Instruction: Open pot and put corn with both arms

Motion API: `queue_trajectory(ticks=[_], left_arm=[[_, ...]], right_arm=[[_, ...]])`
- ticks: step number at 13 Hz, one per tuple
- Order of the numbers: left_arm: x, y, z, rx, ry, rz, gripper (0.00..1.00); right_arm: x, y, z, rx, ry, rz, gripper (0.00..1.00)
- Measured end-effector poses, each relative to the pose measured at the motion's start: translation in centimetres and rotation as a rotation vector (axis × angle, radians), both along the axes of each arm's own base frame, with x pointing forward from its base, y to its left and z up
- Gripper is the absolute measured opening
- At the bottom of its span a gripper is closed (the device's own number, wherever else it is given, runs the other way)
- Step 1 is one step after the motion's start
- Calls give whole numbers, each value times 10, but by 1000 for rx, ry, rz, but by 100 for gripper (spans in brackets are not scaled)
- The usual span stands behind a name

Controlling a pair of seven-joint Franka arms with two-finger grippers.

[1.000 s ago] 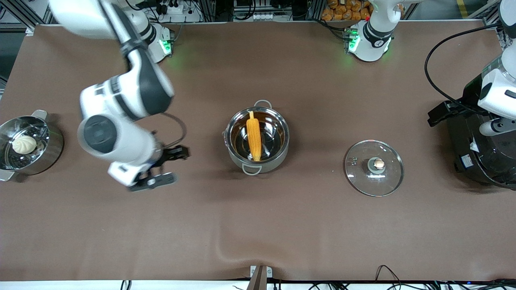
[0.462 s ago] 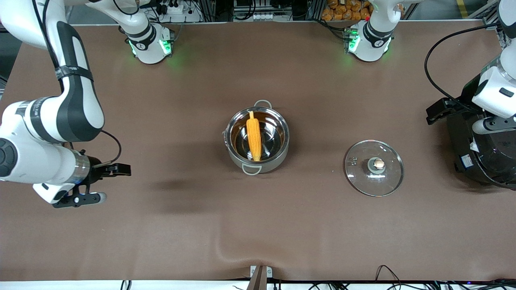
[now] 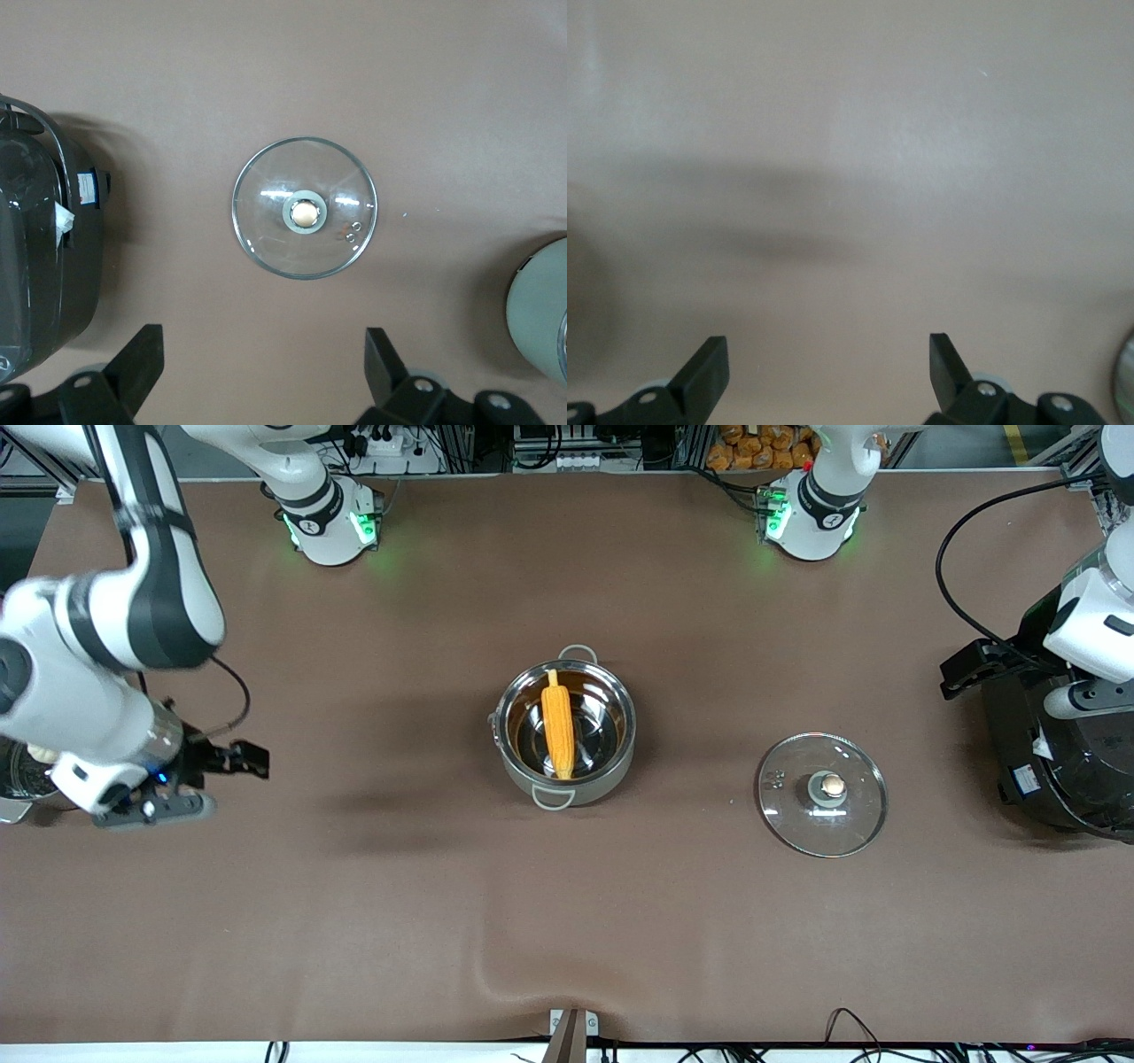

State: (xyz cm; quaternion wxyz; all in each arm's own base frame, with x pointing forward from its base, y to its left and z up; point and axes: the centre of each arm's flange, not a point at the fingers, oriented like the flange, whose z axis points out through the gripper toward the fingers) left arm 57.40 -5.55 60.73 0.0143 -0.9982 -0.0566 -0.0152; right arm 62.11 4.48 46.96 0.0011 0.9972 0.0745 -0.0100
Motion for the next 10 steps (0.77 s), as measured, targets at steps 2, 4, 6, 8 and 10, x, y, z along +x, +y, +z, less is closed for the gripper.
queue_trajectory(ticks=[2, 4, 6, 8, 10], left_arm=[[0, 2, 3, 0, -6, 4, 100], [1, 4, 5, -1, -11, 8, 100], [1, 5, 7, -1, -14, 9, 100], [1, 5, 9, -1, -18, 9, 100], [1, 5, 9, -2, -19, 10, 100]], right_arm=[[-18, -7, 37, 1, -12, -2, 100], [-33, -11, 66, 1, -15, -4, 100], [-40, -12, 88, 1, -13, 18, 100], [-44, -18, 103, 0, 0, 36, 100], [-47, -30, 118, 1, 8, 40, 100]])
